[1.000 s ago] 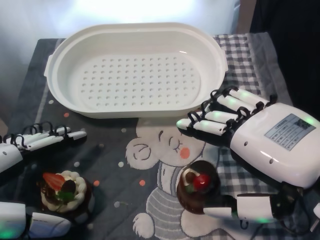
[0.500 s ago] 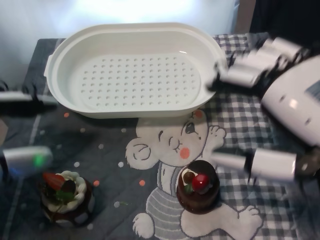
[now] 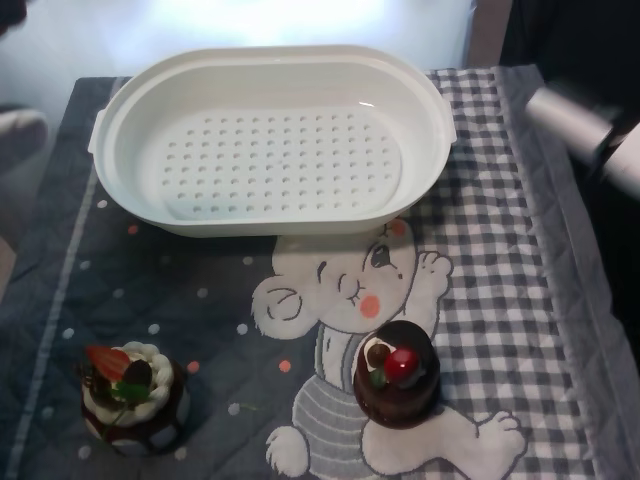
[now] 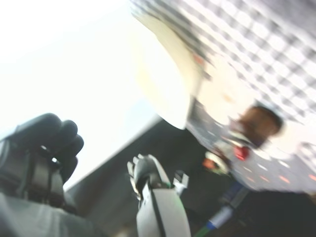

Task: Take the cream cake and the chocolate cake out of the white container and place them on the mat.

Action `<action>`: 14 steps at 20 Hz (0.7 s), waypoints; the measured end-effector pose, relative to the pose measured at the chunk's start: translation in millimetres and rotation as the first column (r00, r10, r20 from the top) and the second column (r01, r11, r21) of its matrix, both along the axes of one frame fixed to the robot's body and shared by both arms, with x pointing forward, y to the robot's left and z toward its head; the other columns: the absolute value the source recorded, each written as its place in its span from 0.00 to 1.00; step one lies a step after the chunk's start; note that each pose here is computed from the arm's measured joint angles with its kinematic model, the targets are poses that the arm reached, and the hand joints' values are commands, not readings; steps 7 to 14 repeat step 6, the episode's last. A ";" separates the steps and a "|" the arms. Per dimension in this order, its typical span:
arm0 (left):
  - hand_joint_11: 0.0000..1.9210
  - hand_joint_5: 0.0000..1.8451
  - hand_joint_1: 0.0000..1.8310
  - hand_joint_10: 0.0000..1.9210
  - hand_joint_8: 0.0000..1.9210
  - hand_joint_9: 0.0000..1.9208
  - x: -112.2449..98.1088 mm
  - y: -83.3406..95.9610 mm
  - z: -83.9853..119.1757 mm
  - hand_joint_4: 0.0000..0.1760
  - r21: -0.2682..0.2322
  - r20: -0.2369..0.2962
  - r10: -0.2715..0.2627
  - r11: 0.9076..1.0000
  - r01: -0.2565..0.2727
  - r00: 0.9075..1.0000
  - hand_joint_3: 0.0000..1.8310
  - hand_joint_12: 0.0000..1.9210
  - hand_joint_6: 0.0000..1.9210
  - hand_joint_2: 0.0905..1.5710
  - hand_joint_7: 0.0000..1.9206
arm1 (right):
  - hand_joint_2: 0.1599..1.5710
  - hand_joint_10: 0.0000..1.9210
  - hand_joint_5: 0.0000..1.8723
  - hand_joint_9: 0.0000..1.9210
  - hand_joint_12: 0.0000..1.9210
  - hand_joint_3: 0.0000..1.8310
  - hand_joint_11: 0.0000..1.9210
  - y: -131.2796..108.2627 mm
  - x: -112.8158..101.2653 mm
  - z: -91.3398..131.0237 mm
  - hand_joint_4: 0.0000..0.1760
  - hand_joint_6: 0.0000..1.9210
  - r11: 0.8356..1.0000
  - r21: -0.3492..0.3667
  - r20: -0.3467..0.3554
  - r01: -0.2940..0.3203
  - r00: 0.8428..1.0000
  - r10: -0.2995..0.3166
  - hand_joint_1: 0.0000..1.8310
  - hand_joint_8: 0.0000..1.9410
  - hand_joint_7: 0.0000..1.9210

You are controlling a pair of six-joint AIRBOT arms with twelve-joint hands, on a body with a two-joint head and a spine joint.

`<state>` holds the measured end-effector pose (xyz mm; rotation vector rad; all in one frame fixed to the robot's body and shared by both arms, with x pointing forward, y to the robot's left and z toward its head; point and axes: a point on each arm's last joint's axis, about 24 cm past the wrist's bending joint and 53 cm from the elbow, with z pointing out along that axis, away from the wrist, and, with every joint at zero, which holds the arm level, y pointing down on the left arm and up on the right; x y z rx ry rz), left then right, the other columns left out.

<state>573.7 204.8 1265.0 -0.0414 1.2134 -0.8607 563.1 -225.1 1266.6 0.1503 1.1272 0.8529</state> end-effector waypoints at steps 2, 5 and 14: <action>0.20 0.38 0.19 0.01 0.01 0.43 -2.2 1.6 19.0 0.00 -0.017 0.077 -0.008 1.000 0.010 0.997 0.00 0.58 0.02 0.69 0.39 | 0.78 0.44 0.00 0.13 0.77 0.02 0.00 -10.0 -1.5 15.0 0.00 0.23 1.000 -0.005 0.054 0.020 0.998 -0.020 0.26 0.23 0.13; 0.10 0.24 0.20 0.00 0.00 0.25 -0.1 7.5 44.1 0.24 -0.050 0.163 0.005 0.999 0.003 0.987 0.00 0.55 0.01 0.68 0.20 | 0.75 0.58 0.00 0.15 0.80 0.00 0.00 -22.4 2.9 25.8 0.87 0.38 0.998 -0.027 0.089 0.050 0.995 -0.048 0.14 0.46 0.13; 0.09 0.30 0.17 0.01 0.01 0.28 -1.7 8.1 49.5 0.11 -0.059 0.184 0.006 0.998 0.005 0.983 0.00 0.49 0.04 0.68 0.25 | 0.72 0.67 0.00 0.14 0.86 0.00 0.00 -22.0 2.0 30.7 0.97 0.55 0.998 -0.030 0.102 0.046 0.994 -0.043 0.14 0.57 0.11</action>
